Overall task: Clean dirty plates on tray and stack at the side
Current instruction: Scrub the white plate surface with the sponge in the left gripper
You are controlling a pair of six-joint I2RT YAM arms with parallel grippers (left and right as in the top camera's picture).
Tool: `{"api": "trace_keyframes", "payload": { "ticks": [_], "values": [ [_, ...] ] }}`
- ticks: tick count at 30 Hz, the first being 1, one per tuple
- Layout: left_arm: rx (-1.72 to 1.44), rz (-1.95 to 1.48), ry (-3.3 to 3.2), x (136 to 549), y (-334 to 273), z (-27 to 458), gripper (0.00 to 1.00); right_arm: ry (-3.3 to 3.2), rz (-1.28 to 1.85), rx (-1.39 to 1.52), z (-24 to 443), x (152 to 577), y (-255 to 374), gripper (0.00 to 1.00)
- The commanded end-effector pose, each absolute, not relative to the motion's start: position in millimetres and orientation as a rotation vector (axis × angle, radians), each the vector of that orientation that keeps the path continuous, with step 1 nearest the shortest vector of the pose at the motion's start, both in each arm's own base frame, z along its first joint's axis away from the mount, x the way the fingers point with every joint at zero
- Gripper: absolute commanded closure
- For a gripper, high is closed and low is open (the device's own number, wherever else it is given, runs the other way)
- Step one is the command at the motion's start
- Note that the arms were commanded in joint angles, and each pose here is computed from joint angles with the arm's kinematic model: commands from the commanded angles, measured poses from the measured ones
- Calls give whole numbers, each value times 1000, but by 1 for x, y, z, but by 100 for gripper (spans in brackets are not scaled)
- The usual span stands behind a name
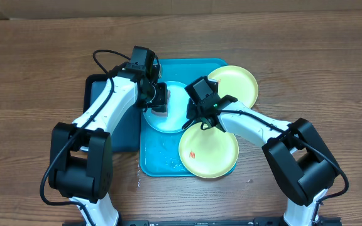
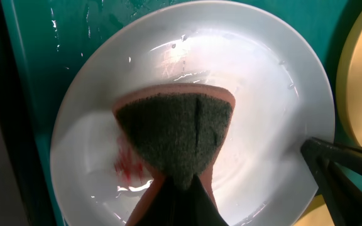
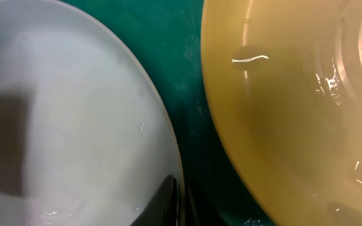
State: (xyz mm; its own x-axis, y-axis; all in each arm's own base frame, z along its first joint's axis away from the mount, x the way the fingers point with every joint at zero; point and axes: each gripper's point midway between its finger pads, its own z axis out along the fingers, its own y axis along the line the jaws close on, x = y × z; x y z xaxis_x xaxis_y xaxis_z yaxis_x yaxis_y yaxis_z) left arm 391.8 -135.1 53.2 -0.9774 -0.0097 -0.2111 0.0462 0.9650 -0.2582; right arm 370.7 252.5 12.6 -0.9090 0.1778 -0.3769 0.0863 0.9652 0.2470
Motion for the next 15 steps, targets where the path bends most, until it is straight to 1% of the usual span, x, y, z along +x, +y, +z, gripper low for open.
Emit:
{"api": "trace_keyframes", "payload": {
  "ticks": [1,4,9,11,15],
  "values": [
    [14,-373,2908,391,-135,51,96,2686,282,193,14,376,250,90],
    [11,-345,2906,392,-132,50,96,2672,275,163,19,379,251,87],
    [10,-345,2906,392,-132,50,96,2674,273,160,19,379,250,87],
    [10,-345,2906,392,-132,50,96,2674,273,160,19,379,250,88],
    [13,-345,2906,392,-132,50,96,2671,275,160,19,379,251,96]
  ]
}}
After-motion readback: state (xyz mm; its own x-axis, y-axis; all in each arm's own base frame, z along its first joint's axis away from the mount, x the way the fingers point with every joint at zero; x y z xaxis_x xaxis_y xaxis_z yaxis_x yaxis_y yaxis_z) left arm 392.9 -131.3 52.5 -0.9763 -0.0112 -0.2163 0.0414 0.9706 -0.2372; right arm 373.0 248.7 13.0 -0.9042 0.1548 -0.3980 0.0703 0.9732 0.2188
